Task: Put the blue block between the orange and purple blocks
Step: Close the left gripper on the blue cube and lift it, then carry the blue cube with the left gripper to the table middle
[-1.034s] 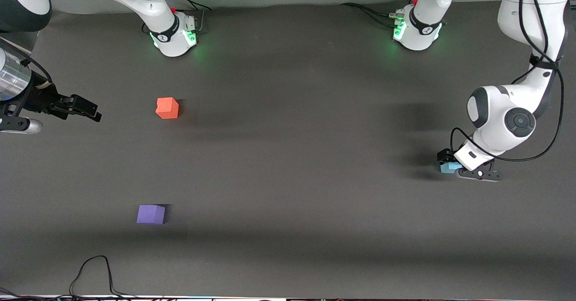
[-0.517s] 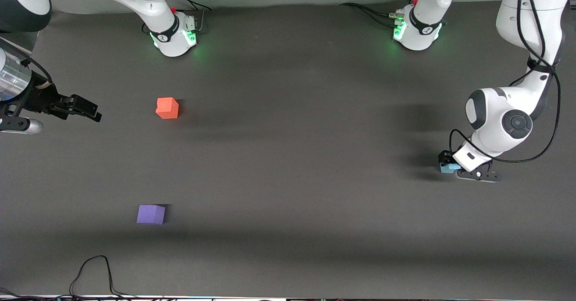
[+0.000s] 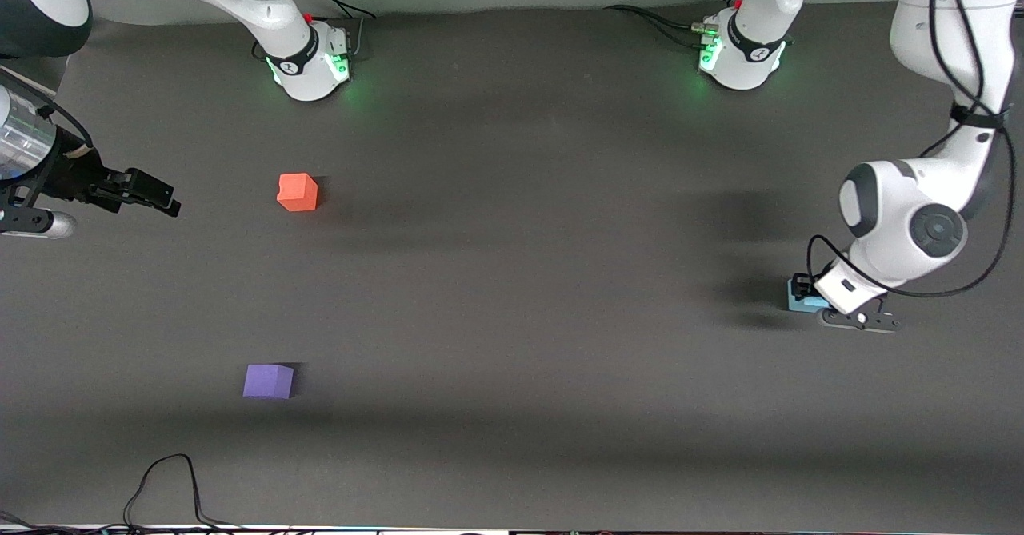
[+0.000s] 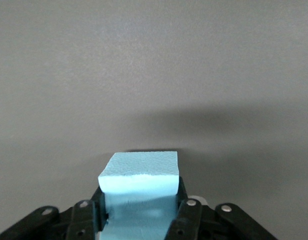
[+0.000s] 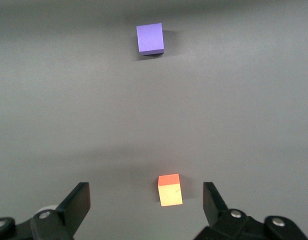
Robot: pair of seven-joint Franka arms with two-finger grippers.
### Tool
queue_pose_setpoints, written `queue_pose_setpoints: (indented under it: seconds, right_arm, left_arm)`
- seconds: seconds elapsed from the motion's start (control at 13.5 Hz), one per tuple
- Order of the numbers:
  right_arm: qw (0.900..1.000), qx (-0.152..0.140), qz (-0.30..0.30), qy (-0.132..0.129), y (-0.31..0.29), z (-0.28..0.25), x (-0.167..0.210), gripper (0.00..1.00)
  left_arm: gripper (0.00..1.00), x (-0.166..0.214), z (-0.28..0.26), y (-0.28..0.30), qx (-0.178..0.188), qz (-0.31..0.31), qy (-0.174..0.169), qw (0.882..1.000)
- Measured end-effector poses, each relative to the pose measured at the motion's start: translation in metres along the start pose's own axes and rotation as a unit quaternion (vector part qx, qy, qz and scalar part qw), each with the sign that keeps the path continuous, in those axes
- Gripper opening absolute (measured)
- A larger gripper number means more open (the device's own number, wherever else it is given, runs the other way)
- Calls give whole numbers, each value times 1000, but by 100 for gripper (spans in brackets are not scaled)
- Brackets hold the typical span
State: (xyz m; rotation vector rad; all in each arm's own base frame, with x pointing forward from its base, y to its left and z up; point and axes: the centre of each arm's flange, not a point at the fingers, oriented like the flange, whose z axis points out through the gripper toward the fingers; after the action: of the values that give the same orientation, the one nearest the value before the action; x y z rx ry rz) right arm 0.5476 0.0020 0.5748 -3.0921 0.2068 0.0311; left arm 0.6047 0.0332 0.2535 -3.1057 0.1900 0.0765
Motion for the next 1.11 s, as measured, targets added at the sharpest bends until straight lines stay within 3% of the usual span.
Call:
queue_pose_setpoints:
  seconds: [0.22, 0.44, 0.81, 1.11]
  right_arm:
    - [1000, 0, 0, 0, 0, 0, 0, 100]
    - [1000, 0, 0, 0, -1, 0, 0, 100]
    - [1000, 0, -2, 2, -2, -2, 0, 100]
    - [1000, 0, -6, 4, -7, -3, 2, 100]
  left_arm:
    - [53, 19, -85, 33, -6, -31, -32, 999]
    - [52, 24, -124, 148, -3, -65, -38, 997]
    - [52, 0, -135, 362, -12, -121, -21, 992]
    - [52, -19, -94, 511, -32, -145, 9, 989]
